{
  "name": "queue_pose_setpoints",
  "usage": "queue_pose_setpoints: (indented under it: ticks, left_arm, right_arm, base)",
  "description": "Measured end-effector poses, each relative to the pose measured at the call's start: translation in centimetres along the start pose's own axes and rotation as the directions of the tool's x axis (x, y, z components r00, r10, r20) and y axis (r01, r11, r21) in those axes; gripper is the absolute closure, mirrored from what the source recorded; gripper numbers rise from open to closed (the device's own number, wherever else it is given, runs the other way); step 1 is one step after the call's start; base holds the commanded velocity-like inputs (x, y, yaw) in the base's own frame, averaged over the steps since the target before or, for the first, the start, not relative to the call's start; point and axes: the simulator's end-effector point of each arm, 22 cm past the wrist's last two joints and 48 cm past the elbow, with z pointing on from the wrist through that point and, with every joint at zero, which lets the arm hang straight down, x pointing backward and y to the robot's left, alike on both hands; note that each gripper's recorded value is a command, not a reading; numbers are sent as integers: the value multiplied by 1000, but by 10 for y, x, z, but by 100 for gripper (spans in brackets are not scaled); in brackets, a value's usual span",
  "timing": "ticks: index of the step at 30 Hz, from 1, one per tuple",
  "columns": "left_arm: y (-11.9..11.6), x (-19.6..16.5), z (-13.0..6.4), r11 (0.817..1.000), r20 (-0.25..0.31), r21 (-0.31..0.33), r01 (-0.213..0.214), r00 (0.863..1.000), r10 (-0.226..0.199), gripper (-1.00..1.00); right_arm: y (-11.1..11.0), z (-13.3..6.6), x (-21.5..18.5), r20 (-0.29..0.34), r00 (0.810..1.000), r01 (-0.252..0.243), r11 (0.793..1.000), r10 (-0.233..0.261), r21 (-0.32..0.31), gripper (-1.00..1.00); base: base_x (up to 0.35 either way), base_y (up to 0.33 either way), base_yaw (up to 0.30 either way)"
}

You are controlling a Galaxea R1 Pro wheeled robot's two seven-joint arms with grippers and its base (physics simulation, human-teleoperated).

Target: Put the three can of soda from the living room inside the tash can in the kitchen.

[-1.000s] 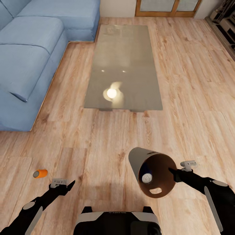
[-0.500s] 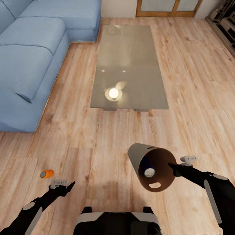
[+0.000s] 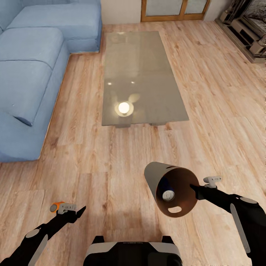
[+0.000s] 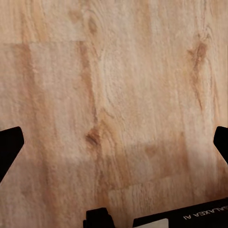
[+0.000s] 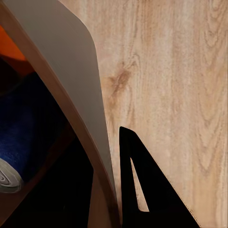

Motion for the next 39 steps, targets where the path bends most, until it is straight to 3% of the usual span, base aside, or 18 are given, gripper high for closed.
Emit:
queue_pose_setpoints:
  ticks: [16,27,39]
  left_arm:
    - [-1,-9,-2,1000,18,2,-3,1000,2,-100]
    - [-8,-10,-3,999,22,37,-1,1000,0,-100]
    - [-8,-11,-3,999,26,37,-3,1000,2,-100]
  right_arm:
    - [4,-4,-6,12,1000,8,1000,-8,-4,100]
    - [3,-3,-3,4,1000,14,1000,-14,4,100]
    - [5,-3,-4,9,1000,11,1000,-11,-7,100]
  base:
    - [-148,236,-164]
    - [-294,81,-8]
    - [-24,9,9]
